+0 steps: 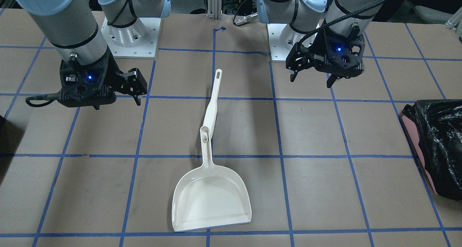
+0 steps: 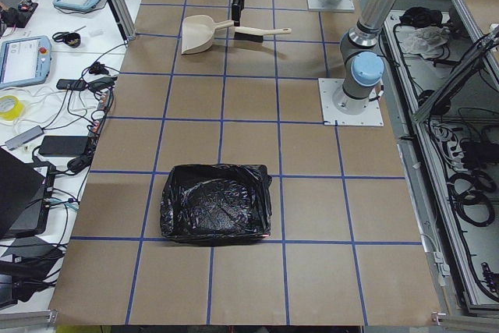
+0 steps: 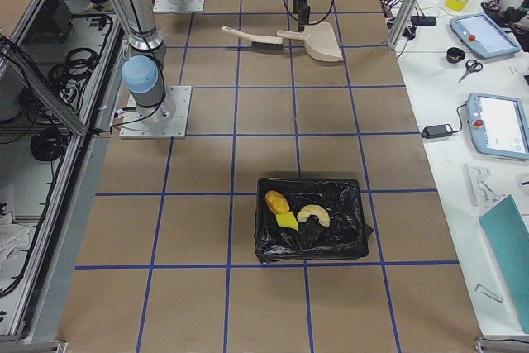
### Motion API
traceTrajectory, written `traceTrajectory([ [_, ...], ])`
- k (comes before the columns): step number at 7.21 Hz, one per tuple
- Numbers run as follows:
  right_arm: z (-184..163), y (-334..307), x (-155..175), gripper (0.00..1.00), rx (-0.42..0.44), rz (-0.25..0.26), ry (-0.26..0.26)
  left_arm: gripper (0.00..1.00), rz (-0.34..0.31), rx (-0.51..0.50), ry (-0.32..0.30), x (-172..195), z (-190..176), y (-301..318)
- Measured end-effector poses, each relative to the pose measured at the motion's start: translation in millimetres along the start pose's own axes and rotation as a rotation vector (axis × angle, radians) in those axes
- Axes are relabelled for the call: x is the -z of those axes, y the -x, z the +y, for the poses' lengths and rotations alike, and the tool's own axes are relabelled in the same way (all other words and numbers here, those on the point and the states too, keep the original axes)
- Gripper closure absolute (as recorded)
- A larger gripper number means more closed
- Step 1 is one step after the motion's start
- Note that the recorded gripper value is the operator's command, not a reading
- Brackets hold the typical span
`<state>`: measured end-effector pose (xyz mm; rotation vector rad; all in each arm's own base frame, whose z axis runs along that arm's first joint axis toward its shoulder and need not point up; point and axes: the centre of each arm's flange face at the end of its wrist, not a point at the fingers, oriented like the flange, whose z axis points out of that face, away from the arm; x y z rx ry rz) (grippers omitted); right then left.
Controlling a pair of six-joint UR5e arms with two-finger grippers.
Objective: Sweep and dump trash in nearest bin
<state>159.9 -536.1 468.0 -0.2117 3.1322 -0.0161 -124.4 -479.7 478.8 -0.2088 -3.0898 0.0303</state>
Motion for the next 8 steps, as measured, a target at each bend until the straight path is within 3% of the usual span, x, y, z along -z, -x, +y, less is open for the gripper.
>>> traceTrajectory([
  [4, 20, -19, 18, 0.02, -0.022, 0.04, 0.026, 0.0, -0.002, 0.001, 0.002, 0, 1, 0],
  [8, 23, -17, 16, 0.04, -0.027, -0.001, 0.025, 0.0, -0.003, 0.004, -0.001, 1, 2, 1],
])
